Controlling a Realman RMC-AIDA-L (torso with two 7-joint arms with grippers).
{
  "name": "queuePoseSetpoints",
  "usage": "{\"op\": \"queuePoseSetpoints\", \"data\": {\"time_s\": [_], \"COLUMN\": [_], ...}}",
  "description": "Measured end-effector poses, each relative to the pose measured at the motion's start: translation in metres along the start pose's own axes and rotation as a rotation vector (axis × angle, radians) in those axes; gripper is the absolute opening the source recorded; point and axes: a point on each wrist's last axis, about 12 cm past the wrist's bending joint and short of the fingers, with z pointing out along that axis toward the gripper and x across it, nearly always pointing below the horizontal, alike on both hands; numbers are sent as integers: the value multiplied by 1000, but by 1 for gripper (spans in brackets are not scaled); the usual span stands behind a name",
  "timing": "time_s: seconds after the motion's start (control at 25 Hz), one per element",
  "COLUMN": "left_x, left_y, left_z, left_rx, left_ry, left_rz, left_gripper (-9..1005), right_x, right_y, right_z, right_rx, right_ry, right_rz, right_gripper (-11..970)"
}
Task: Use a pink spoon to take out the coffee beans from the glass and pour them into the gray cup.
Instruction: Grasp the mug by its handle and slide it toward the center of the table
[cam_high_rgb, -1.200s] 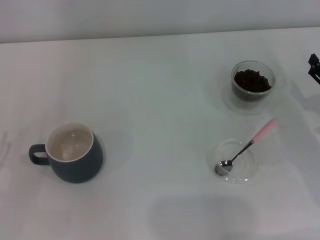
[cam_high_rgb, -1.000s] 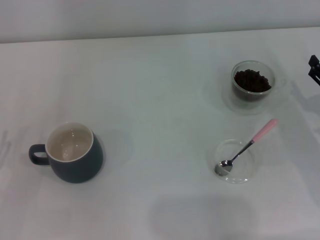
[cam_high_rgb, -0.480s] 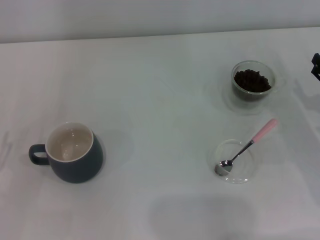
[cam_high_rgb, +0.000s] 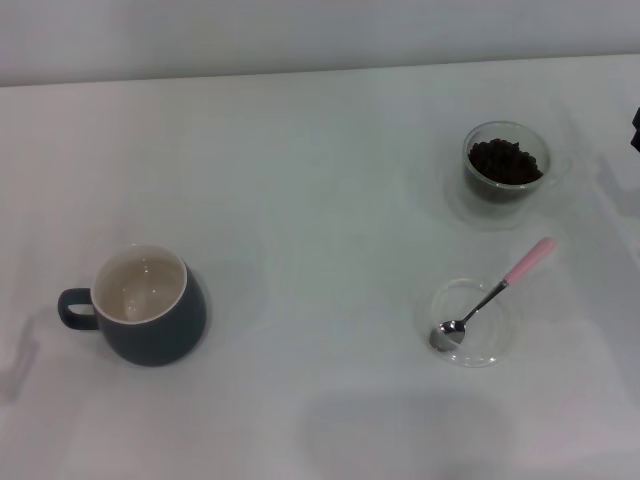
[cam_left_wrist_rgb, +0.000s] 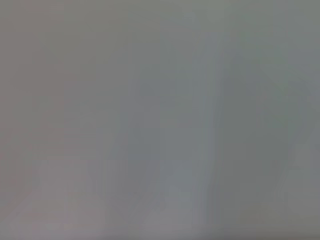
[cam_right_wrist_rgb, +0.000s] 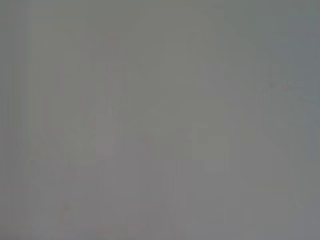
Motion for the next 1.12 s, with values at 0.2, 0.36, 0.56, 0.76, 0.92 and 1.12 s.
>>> {"op": "queuePoseSetpoints", "data": {"time_s": [0.2,0.36,0.56,0.76,0.92,1.12], "left_x": [6,8,12,16,17,19], "left_y": [-11,-18,-22,-22,-21,-21], "left_z": [-3,0,5,12,16,26], "left_rx": [74,120,149,153,153,161], "left_ry": [45,57,95,133,148,171], "left_rz": [11,21,9,18,24,35], "left_gripper": [830,830,829,829,828,828], "right_x": [-2,-3,-2,-1,0,1], "right_y": [1,3,3,3,3,2], "right_z": [4,7,5,3,2,1], "right_rx": [0,-7,-6,-4,-2,-1], "right_ry": [-4,-7,-6,-2,0,2], "right_rz": [4,5,9,12,14,16], "right_gripper": [870,870,870,869,869,869]}}
